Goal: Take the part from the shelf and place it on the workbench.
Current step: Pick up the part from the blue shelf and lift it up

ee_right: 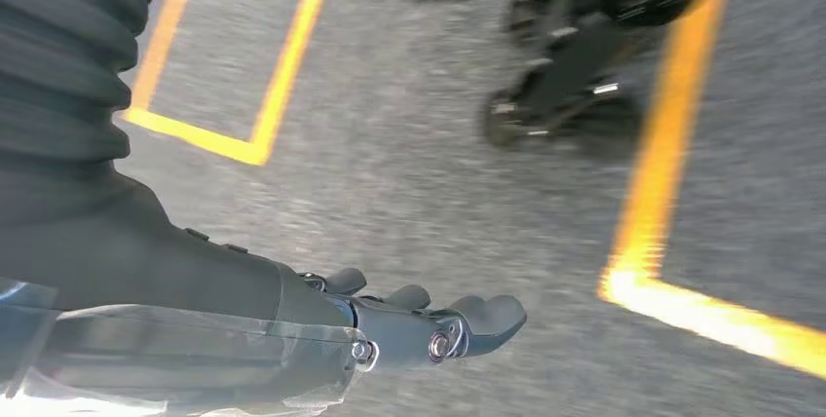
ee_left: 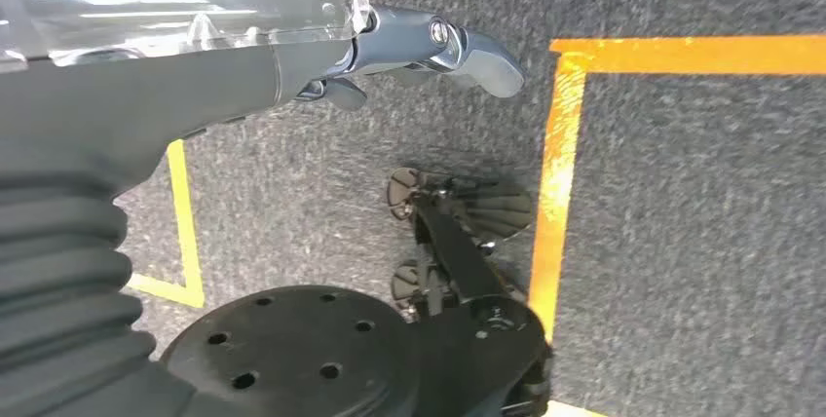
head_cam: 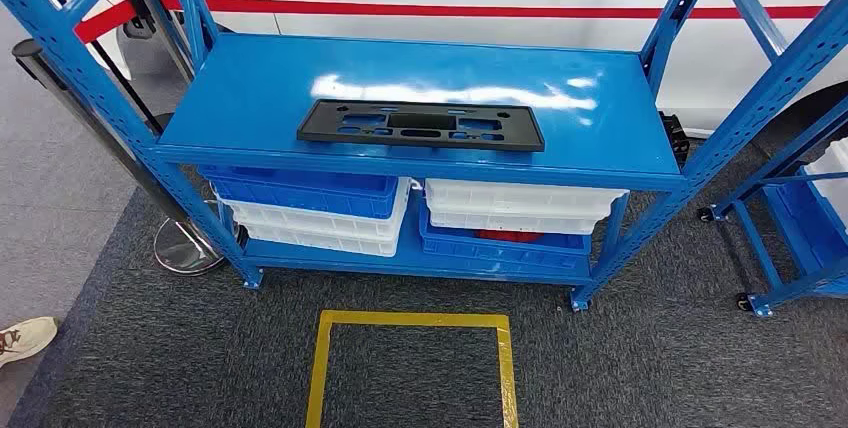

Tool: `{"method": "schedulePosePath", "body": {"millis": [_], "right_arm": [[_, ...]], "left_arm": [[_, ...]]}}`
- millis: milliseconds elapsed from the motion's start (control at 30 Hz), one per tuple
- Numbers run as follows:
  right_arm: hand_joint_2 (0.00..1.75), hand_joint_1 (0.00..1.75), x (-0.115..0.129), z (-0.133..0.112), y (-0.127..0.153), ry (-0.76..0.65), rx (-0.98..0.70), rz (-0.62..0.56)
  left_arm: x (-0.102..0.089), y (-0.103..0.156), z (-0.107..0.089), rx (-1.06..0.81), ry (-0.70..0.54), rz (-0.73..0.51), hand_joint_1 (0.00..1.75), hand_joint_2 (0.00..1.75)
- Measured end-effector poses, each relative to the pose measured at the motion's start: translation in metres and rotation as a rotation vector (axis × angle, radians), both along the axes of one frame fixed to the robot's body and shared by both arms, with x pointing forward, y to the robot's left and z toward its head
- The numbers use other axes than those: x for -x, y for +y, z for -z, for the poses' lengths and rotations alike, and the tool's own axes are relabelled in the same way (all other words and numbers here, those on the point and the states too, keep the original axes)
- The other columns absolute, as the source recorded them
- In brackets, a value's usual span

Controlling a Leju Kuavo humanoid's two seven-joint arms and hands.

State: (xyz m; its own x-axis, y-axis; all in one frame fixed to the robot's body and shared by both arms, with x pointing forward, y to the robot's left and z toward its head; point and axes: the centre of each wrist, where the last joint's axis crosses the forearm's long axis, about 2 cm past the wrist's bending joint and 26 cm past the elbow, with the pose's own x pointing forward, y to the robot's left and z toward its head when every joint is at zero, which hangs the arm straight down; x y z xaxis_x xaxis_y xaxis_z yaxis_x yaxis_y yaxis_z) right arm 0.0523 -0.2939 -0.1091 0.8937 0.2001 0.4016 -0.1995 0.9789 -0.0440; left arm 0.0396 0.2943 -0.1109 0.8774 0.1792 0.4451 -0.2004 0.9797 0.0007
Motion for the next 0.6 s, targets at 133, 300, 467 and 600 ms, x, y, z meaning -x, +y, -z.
{"method": "schedulePosePath", "body": {"millis": [133,300,467,600], "right_arm": [[0.00,0.00,-0.019,-0.004,0.002,-0.123,-0.049,0.015],[0.00,0.00,-0.050,-0.014,0.004,-0.301,-0.104,0.039],[0.00,0.00,-0.071,-0.023,0.004,-0.417,-0.127,0.040],[0.00,0.00,-0.101,-0.040,0.002,-0.581,-0.171,0.044]], "left_arm": [[-0.002,0.001,0.000,-0.005,-0.018,-0.015,0.00,0.00],[-0.004,0.003,0.000,-0.011,-0.034,-0.030,0.00,0.00],[-0.004,0.004,0.000,-0.013,-0.037,-0.038,0.00,0.00],[-0.007,0.004,0.000,-0.016,-0.049,-0.053,0.00,0.00]]}}
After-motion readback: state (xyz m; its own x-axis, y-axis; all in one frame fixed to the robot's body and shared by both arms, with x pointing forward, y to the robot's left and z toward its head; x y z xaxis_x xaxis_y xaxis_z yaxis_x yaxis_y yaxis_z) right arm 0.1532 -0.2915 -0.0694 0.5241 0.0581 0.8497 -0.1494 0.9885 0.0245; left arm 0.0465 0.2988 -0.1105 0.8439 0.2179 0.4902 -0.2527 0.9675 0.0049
